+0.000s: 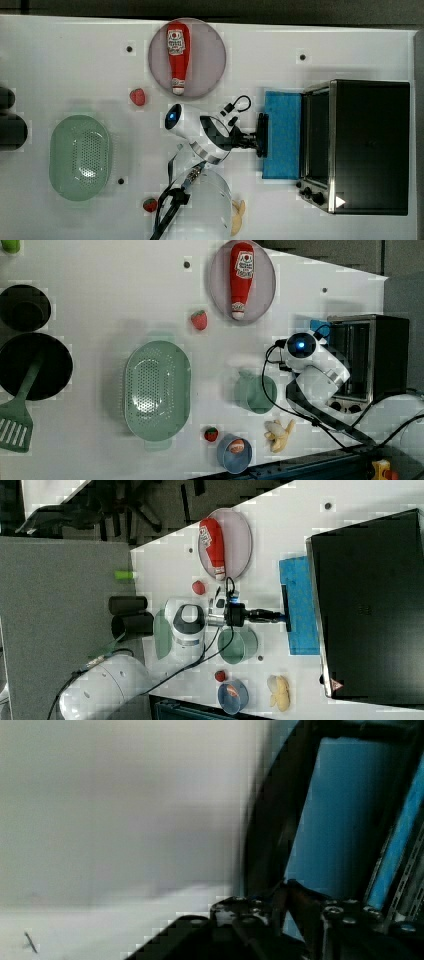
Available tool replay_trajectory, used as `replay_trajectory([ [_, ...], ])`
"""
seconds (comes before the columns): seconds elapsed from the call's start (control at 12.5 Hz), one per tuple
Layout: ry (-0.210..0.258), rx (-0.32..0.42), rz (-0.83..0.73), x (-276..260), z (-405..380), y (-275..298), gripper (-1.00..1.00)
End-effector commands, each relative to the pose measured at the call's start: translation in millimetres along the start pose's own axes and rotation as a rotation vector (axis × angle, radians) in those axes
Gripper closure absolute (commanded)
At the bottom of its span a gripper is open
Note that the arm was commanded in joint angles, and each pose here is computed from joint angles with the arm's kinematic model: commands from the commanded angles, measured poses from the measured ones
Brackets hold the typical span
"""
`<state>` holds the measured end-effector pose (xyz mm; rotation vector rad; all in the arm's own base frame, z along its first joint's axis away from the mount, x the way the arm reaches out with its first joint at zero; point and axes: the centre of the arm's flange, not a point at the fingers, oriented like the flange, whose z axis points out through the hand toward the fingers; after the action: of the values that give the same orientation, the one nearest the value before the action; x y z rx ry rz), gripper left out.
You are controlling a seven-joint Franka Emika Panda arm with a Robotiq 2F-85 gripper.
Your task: Flap open oven.
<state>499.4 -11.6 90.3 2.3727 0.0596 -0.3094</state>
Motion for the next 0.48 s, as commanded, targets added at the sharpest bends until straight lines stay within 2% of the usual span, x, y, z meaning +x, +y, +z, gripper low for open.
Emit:
replay_trajectory([
  [0.08, 0.076, 0.091, 0.206, 22.8, -47.4, 42.6, 0.65],
  [0.32, 0.078, 0.31, 0.39, 28.7, -88.7, 69.6, 0.65],
  [0.48, 0.043, 0.47, 0.549, 27.6, -121.8, 97.2, 0.65],
])
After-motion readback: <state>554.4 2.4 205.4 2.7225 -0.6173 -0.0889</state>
